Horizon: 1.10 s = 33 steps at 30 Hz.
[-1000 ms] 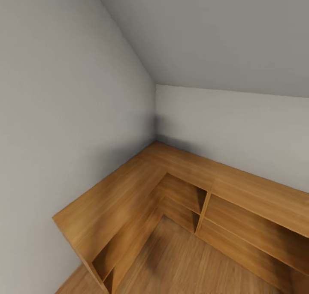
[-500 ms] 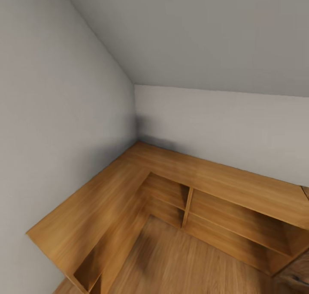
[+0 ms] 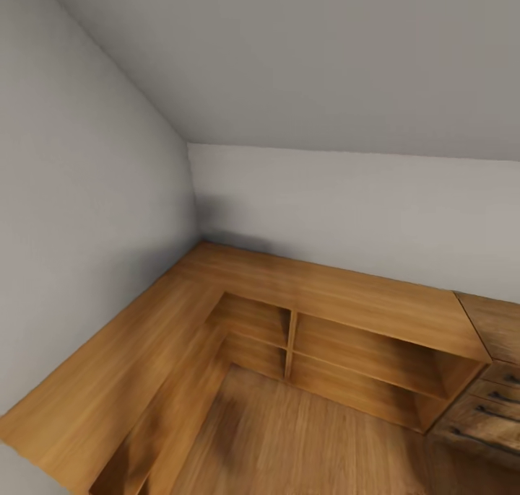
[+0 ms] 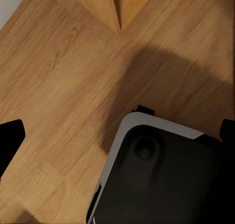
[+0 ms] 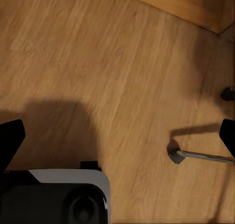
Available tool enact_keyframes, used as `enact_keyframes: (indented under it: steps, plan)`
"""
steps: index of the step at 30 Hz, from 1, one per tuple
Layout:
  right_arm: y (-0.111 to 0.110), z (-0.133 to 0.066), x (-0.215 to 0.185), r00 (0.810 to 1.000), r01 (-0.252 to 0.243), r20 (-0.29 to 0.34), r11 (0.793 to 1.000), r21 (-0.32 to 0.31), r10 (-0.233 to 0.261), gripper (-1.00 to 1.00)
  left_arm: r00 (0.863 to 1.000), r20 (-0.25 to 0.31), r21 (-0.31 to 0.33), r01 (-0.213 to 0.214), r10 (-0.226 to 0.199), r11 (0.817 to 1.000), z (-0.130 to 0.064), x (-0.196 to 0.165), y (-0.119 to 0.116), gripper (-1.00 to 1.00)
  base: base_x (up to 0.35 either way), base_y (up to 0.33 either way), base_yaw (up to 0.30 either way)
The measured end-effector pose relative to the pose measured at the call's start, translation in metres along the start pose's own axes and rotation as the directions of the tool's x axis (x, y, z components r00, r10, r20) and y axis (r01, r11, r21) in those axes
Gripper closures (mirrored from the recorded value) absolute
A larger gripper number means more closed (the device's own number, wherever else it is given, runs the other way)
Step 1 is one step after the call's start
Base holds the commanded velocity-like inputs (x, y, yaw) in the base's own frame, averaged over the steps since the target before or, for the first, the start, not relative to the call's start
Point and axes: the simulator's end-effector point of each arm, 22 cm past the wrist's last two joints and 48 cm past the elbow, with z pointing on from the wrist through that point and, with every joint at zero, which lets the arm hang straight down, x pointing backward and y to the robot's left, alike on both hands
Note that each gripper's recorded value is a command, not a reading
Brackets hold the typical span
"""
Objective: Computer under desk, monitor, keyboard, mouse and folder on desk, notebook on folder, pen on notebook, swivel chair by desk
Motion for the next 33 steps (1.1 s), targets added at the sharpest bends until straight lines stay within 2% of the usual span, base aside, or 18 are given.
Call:
enact_keyframes:
  steps: [33]
  plan:
    - [-0.0005,0.0000,0.0004,1.000,-0.001,-0.002,1.000,0.002,0.001,-1.00,1.000,0.000,0.000,0.000,0.000,1.000,0.0000,0.0000,0.0000,-1.00,0.000,0.000,-0.287]
